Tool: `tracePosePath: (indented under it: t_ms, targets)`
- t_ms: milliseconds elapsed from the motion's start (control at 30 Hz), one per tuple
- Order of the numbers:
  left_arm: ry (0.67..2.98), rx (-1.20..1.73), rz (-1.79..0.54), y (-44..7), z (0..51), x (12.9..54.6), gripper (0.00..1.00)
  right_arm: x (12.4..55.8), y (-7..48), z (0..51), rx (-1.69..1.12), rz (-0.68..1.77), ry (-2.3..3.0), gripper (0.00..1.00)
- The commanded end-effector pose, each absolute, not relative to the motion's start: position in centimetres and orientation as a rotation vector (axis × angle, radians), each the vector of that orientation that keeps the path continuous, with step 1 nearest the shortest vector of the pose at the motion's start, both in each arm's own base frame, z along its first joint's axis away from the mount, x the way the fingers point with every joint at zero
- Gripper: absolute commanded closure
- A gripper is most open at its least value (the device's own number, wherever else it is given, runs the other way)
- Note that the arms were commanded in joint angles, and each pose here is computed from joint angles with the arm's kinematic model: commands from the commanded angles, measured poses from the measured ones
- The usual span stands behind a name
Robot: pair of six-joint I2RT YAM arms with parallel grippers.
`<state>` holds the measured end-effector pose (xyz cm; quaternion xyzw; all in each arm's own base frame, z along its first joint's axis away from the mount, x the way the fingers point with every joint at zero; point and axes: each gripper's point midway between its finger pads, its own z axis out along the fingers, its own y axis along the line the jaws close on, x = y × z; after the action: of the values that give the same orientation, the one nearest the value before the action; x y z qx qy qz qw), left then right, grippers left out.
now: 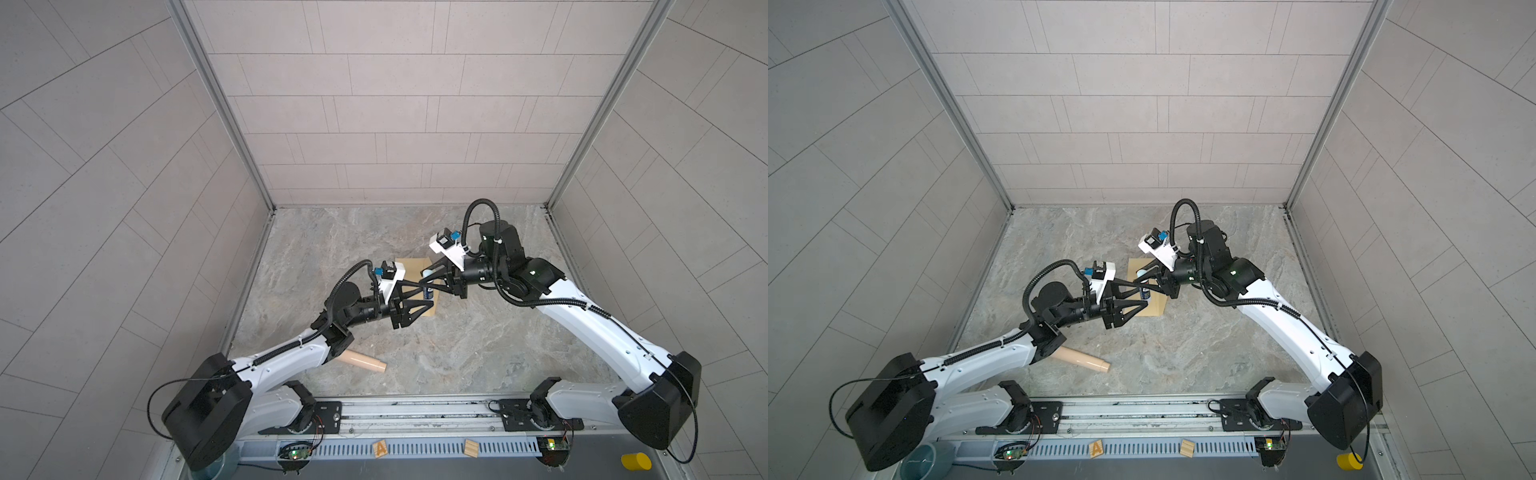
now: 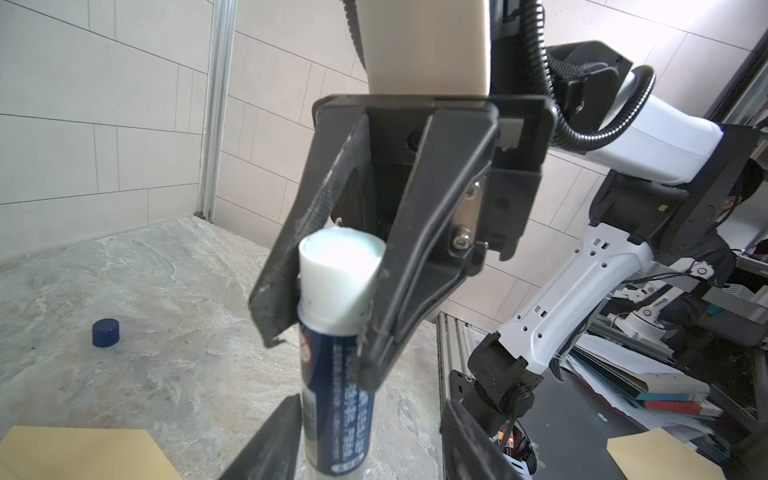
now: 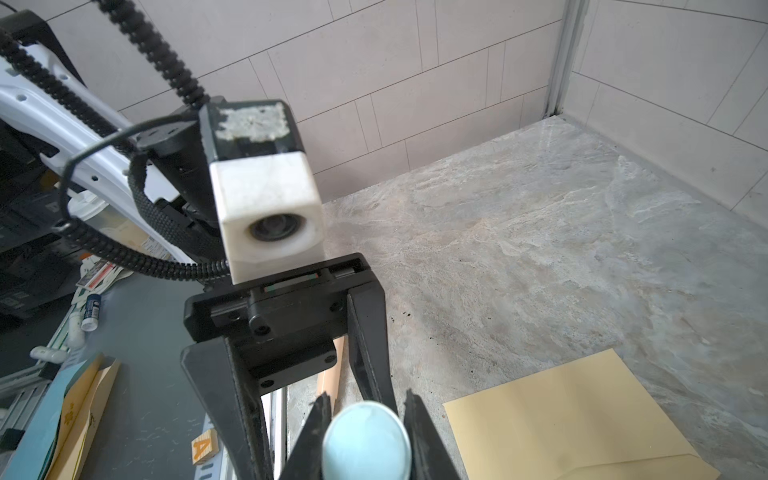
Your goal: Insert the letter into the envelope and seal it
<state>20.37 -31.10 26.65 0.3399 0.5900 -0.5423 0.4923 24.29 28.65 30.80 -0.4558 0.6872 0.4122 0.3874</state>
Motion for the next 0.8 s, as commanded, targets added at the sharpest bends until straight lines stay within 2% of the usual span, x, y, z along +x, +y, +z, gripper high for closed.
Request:
tracePosePath:
  t_ms: [0, 333, 467, 767]
  targets:
    - [1.337, 0.856, -1.350, -31.34, 28.97, 19.88, 0.45, 23.51, 28.72, 30.59, -1.235, 1.060, 1.718, 0.92]
    - [1.349, 0.856, -1.368, -31.81, 28.92, 20.24, 0.51, 23.68, 29.21, 30.29, -1.239, 1.089, 1.706, 0.92]
    - [1.348, 0.850, -1.364, -31.81, 28.98, 20.35, 0.58, 23.76, 29.27, 30.26, -1.236, 1.090, 1.705, 0.92]
    - [1.348, 0.830, -1.356, -31.73, 29.04, 20.64, 0.61, 23.81, 29.32, 30.01, -1.234, 1.088, 1.705, 0.92]
